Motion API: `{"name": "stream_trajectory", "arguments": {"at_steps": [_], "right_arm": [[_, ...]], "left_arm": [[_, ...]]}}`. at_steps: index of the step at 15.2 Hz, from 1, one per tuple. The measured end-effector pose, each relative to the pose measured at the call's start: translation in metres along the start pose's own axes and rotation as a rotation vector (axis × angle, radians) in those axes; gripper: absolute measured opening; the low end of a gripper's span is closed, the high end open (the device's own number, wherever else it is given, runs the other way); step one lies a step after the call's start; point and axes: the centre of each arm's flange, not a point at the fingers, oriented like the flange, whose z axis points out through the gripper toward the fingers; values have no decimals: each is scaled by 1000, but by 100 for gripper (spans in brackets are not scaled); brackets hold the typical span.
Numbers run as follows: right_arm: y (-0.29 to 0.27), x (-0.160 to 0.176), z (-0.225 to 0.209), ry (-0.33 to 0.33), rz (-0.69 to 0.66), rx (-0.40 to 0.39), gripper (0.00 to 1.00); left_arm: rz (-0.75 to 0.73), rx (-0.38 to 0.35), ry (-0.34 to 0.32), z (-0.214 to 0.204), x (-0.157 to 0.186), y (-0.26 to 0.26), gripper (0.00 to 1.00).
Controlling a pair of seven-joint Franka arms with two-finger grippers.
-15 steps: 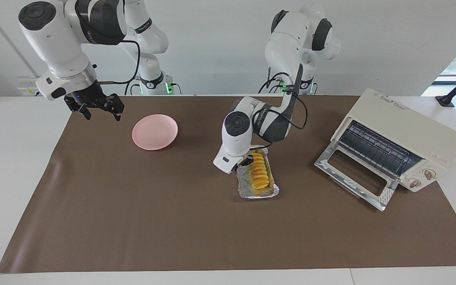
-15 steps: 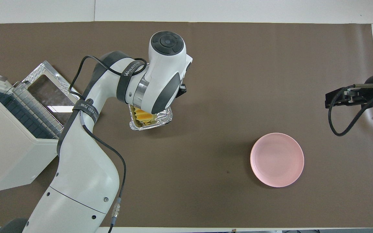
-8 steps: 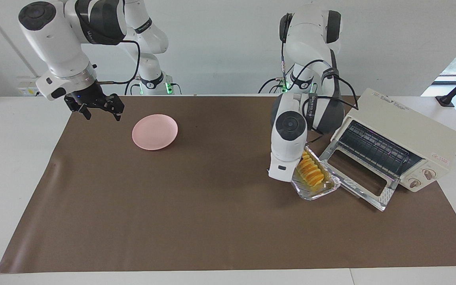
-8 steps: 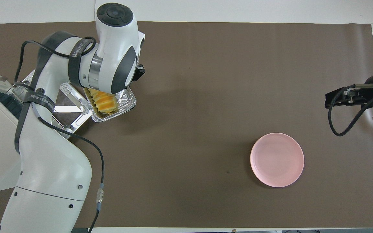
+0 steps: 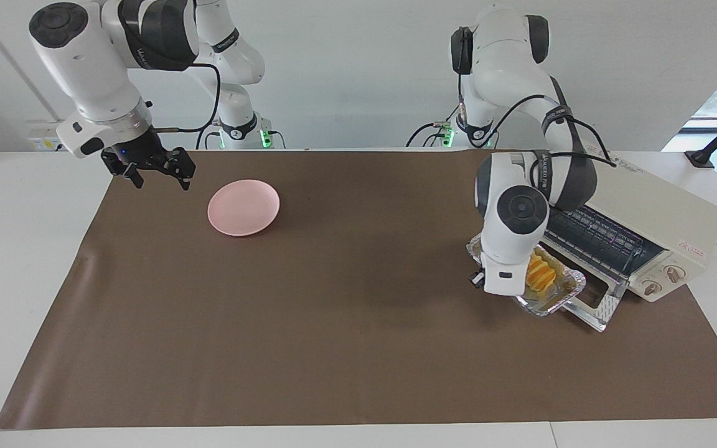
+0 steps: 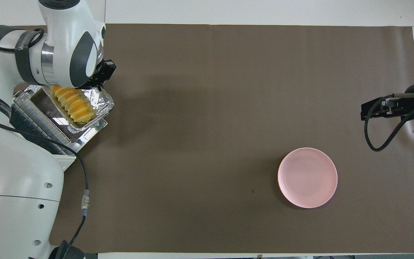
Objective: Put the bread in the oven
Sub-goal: 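Slide the foil tray into the toaster oven with the left gripper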
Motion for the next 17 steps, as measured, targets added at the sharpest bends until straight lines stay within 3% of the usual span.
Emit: {"name": "stream_trajectory", "arguments": {"at_steps": [4, 9, 17], "right_arm": [[0, 0, 0, 0, 0, 0, 100], [0, 0, 0, 0, 0, 0, 100], [0, 0, 0, 0, 0, 0, 100]], "left_arm": [[-88, -1, -28, 12, 39, -35, 2], [-141, -13, -86, 23, 61, -59, 2], [-74, 12, -141, 33, 74, -83, 2]]}}
